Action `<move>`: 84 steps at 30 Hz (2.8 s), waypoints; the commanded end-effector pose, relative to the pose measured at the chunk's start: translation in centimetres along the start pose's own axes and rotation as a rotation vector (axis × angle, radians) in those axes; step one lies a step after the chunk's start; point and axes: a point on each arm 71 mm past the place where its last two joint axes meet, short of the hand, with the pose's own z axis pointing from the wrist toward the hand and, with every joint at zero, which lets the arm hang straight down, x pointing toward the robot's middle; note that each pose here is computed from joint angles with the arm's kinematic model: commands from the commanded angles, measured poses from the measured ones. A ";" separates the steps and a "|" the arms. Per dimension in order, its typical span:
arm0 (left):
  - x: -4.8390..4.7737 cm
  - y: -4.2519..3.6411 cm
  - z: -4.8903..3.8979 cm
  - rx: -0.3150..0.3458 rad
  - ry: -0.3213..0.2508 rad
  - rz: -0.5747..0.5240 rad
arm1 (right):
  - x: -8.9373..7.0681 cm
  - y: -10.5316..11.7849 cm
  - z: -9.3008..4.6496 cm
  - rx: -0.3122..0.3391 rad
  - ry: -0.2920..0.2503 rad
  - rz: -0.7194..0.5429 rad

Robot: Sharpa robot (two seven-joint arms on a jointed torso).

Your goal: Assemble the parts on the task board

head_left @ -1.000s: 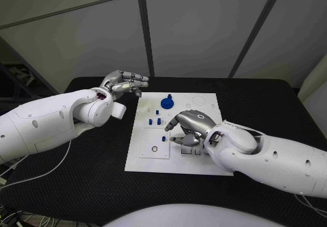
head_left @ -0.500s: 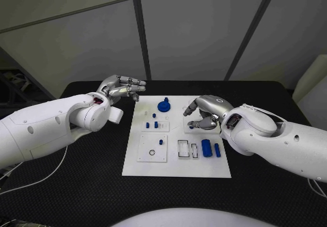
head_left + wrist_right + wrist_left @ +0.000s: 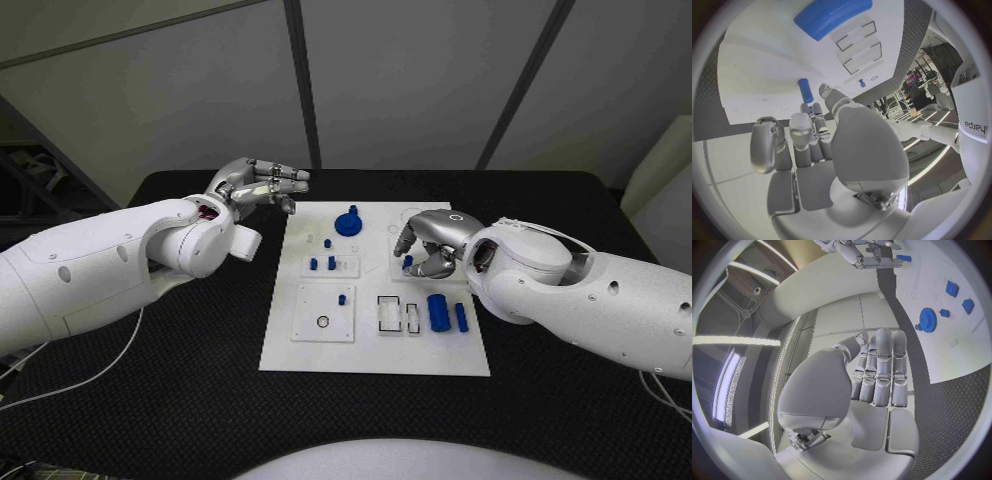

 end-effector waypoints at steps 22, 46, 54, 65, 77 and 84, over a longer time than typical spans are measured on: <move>0.07 -0.15 0.03 0.008 0.011 -0.006 | 0.4 -0.3 0.6 0.045 0.051 -0.088; 0.05 -0.07 0.11 0.005 0.009 -0.005 | -1.6 3.3 -2.0 -0.086 -0.115 0.048; 0.14 -0.06 0.18 0.004 0.001 -0.004 | -1.3 7.4 -1.2 -0.205 -0.105 0.103; 0.57 -0.09 0.36 0.007 0.009 -0.007 | 1.5 12.5 0.3 -0.338 -0.045 0.143; 0.80 -0.13 0.42 0.009 0.013 -0.008 | 4.1 12.7 1.4 -0.335 0.048 0.112; 0.83 -0.13 0.45 0.008 0.015 -0.009 | 4.6 12.6 1.6 -0.331 0.071 0.094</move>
